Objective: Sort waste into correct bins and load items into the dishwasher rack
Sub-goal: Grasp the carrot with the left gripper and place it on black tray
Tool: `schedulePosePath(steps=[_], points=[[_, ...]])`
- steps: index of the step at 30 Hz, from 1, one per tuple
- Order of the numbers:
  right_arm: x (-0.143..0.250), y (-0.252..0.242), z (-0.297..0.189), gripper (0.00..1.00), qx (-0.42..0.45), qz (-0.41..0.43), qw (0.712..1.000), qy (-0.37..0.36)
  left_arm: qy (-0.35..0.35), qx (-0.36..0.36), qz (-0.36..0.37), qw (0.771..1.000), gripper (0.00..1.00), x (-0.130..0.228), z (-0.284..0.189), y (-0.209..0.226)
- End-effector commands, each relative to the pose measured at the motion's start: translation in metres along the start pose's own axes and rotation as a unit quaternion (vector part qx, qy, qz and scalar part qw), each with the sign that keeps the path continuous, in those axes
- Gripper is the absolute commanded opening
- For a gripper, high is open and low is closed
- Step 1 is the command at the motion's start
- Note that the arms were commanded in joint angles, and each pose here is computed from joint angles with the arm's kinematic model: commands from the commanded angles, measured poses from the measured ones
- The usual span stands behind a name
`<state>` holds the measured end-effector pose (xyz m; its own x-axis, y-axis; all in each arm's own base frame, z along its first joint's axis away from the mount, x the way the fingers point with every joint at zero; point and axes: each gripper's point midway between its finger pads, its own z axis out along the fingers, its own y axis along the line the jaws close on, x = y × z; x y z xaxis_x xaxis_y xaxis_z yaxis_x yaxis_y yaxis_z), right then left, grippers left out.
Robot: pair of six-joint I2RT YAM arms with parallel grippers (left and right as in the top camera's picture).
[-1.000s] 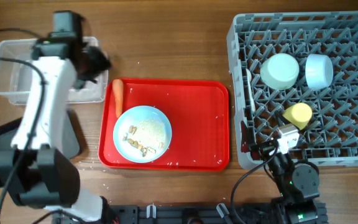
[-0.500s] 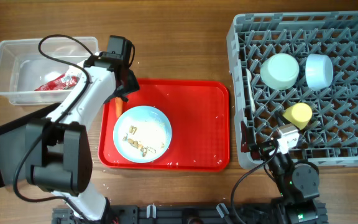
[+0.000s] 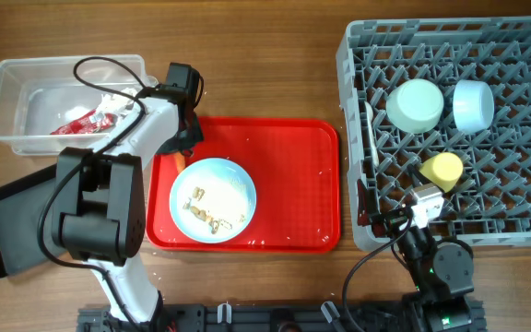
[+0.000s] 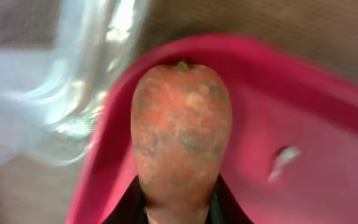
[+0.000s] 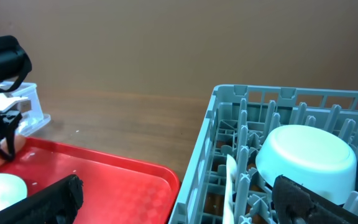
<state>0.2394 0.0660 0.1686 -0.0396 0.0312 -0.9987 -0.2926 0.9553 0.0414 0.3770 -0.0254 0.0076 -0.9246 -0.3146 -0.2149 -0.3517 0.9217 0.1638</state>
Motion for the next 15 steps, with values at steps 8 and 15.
schedulePosePath(steps=[8,15], points=[[0.0,-0.002,0.0,1.0,0.006,-0.006,1.0,0.0,-0.18,0.059,-0.104,0.976,0.23,-0.051,-0.181,0.049],[0.0,-0.002,0.0,1.0,0.006,-0.006,1.0,0.0,-0.048,-0.052,-0.43,0.9,0.18,0.02,-0.152,0.184]])
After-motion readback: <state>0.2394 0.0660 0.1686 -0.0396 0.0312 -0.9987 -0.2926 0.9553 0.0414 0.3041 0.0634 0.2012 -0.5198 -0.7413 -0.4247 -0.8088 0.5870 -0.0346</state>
